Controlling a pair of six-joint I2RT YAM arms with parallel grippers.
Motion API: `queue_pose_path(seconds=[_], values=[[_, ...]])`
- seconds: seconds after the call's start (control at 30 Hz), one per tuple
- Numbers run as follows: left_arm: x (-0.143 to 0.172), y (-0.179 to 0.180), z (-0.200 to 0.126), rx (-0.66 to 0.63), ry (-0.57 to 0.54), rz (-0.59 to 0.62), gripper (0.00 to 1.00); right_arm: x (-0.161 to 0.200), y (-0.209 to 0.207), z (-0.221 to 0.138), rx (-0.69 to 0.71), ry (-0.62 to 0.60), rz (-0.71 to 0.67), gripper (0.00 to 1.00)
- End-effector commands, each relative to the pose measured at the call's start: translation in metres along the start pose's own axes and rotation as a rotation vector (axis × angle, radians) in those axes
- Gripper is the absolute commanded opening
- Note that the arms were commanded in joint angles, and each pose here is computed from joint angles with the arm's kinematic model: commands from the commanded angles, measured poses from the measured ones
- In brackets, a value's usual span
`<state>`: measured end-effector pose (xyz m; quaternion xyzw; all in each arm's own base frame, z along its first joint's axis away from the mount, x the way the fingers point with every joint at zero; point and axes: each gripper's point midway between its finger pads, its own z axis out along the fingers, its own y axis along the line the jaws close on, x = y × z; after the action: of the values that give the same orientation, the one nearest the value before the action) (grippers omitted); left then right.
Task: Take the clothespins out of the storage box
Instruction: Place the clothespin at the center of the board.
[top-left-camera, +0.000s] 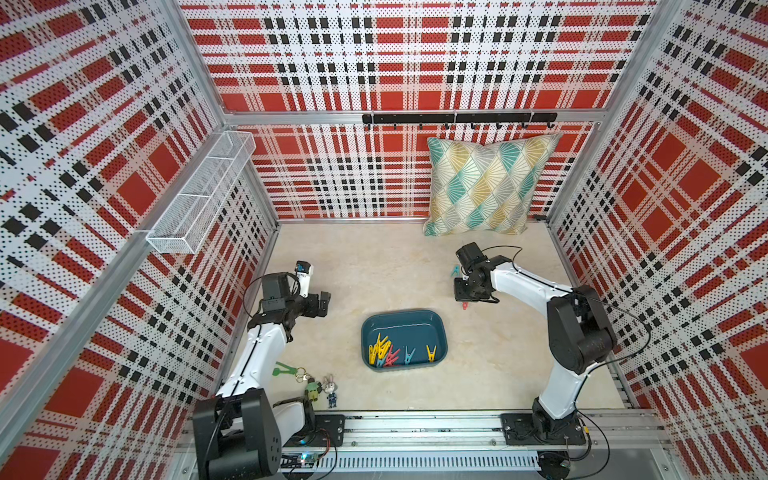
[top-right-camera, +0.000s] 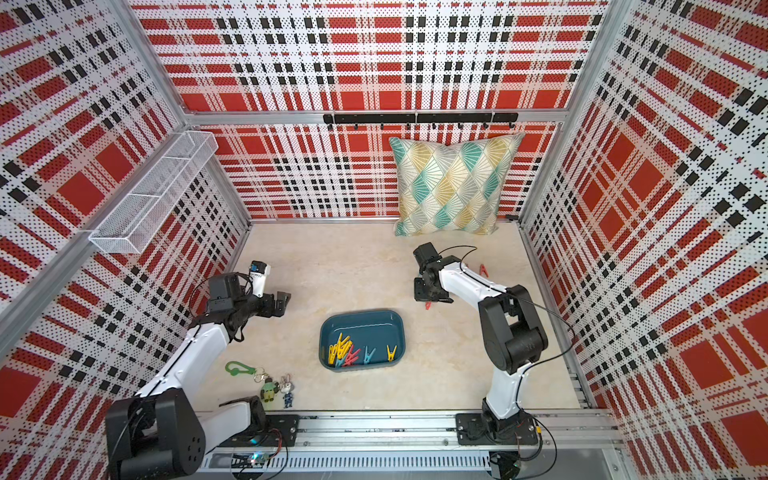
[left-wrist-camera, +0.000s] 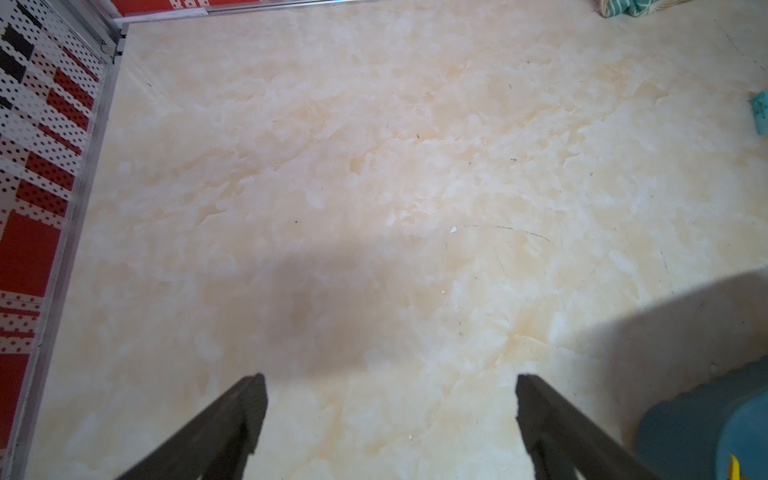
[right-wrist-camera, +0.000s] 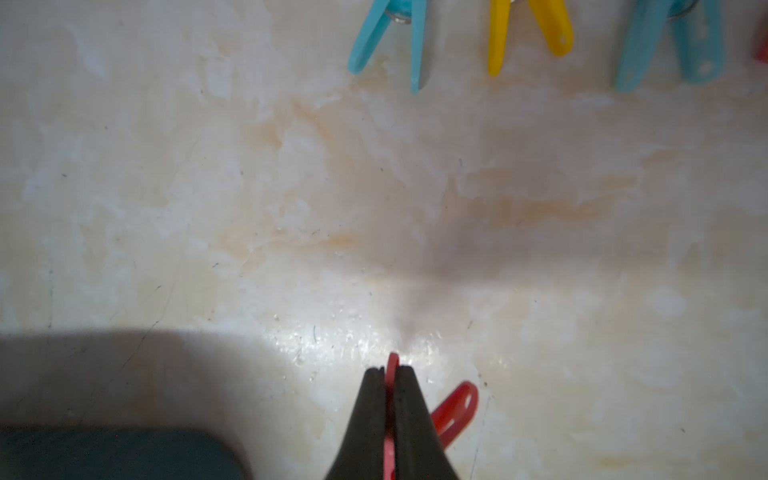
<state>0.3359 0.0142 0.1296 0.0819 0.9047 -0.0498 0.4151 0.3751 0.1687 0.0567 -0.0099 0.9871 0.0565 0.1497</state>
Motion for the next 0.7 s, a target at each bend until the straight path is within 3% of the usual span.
queue_pose_path(seconds=[0.0,0.37,0.67], values=[[-0.011,0.007,-0.003,-0.019,-0.027,0.001,0.99,-0.021,0.012,0.009,-0.038,-0.023,-0.006,0.00],[-0.011,0.007,-0.004,-0.019,-0.028,0.004,0.99,-0.039,0.005,0.039,0.012,0.010,0.017,0.03],[-0.012,0.005,-0.004,-0.013,-0.032,0.007,0.99,-0.038,0.002,0.047,0.038,0.048,-0.044,0.09]])
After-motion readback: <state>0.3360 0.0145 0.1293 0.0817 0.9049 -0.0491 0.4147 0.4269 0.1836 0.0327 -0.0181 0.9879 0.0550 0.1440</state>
